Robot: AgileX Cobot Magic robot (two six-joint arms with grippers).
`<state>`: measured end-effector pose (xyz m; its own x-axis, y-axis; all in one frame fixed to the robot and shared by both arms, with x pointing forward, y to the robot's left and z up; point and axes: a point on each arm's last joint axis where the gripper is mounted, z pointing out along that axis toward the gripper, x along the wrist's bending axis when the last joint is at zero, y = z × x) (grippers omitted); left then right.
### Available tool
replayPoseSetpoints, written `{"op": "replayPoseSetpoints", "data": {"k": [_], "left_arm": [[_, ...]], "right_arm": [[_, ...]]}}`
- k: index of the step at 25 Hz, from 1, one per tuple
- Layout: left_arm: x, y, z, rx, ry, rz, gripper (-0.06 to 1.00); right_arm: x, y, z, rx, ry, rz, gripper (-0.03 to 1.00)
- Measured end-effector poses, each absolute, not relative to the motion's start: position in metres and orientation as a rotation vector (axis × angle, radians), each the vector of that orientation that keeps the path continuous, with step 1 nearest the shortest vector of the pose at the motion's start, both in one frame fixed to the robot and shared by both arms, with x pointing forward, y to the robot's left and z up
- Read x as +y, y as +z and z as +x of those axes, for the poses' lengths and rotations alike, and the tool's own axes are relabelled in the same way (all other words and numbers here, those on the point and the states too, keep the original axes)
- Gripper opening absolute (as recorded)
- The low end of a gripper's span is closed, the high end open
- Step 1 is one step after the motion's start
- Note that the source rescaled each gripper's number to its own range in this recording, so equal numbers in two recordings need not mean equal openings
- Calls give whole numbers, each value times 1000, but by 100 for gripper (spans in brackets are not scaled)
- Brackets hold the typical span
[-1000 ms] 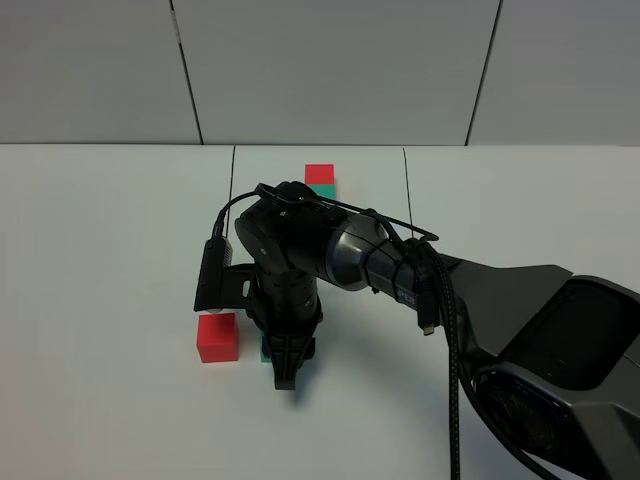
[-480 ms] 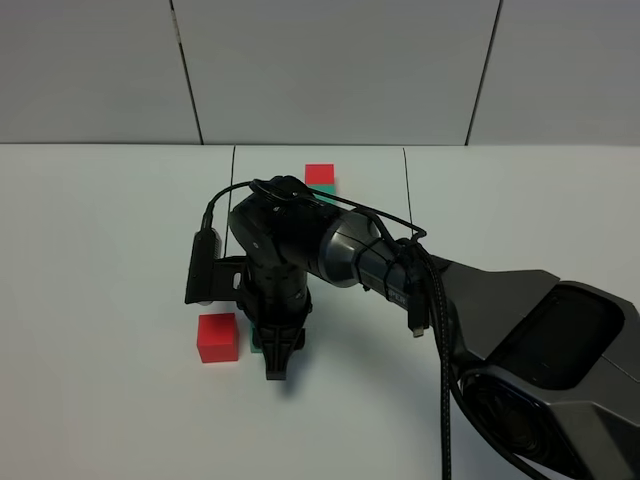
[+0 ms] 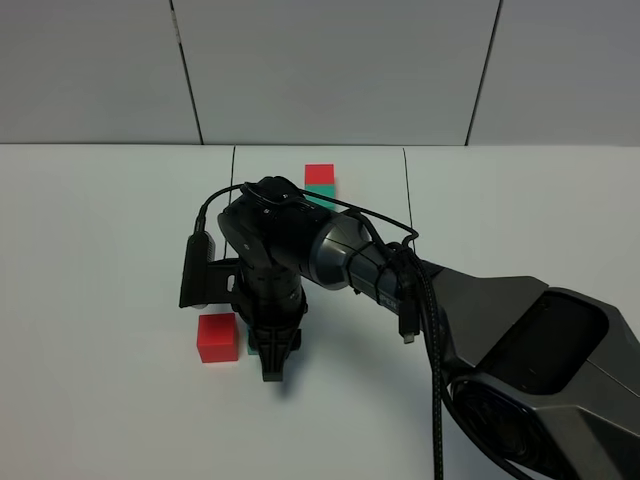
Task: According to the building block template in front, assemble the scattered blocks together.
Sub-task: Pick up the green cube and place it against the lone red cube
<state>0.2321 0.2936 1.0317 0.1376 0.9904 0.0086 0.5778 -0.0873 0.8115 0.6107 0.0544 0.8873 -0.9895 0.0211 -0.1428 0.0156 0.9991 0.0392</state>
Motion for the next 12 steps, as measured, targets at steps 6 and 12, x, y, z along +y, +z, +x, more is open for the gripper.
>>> {"op": "replayPoseSetpoints", "data": {"k": [6,12], "left_arm": [[294,1032,232,1516,786,1749,77],[294,1032,232,1516,786,1749,77]], "right_arm": [[55,887,610,2999,56,24,0],[60,887,606,3005,66,12,0]]}}
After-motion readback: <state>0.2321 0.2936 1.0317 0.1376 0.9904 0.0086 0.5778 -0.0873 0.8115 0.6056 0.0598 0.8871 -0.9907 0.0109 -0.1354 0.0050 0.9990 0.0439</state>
